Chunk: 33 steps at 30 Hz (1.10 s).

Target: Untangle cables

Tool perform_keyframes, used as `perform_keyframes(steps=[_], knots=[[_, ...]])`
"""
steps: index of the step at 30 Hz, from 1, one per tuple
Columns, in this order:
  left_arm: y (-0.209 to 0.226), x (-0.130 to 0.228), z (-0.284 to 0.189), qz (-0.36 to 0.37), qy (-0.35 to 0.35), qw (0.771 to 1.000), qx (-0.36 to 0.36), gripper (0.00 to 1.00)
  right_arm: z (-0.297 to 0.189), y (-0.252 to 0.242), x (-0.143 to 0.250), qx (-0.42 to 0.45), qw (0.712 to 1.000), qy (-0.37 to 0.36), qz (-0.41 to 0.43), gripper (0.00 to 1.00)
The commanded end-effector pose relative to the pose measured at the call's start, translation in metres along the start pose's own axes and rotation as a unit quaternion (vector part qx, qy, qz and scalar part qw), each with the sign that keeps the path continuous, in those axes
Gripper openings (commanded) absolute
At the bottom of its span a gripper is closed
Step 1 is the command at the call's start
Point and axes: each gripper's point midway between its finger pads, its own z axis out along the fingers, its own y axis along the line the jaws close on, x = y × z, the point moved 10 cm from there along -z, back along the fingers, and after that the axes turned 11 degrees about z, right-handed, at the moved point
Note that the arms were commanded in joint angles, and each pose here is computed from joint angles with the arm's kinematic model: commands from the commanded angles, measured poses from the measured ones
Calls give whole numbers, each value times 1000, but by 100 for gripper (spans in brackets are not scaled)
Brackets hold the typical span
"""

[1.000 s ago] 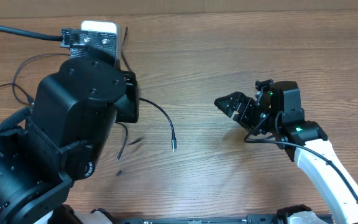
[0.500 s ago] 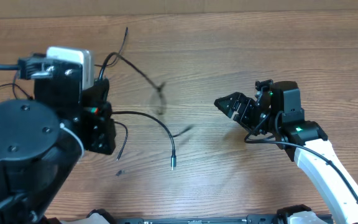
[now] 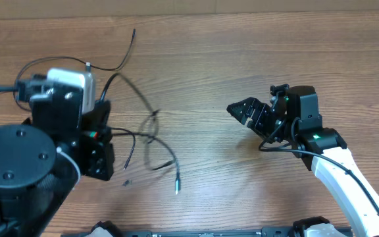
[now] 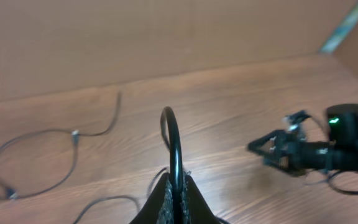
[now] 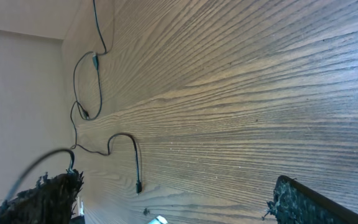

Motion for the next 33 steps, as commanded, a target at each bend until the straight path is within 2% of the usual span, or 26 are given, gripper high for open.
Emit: perform_keyframes(steps=[1,8,15,33], knots=[[9,17,4,-19,21,998,-63,4,-2,6,-4,-6,1000,-8,-10,100],[6,48,23,-25,85,993,-79,4,-2,6,-4,-6,1000,-8,-9,100],[7,67,32,-44,111,987,-104,5,-2,6,-3,-5,1000,-7,-9,100],[6,70,33,-22,119,988,-98,5,-2,7,-4,-8,1000,-9,-10,100]])
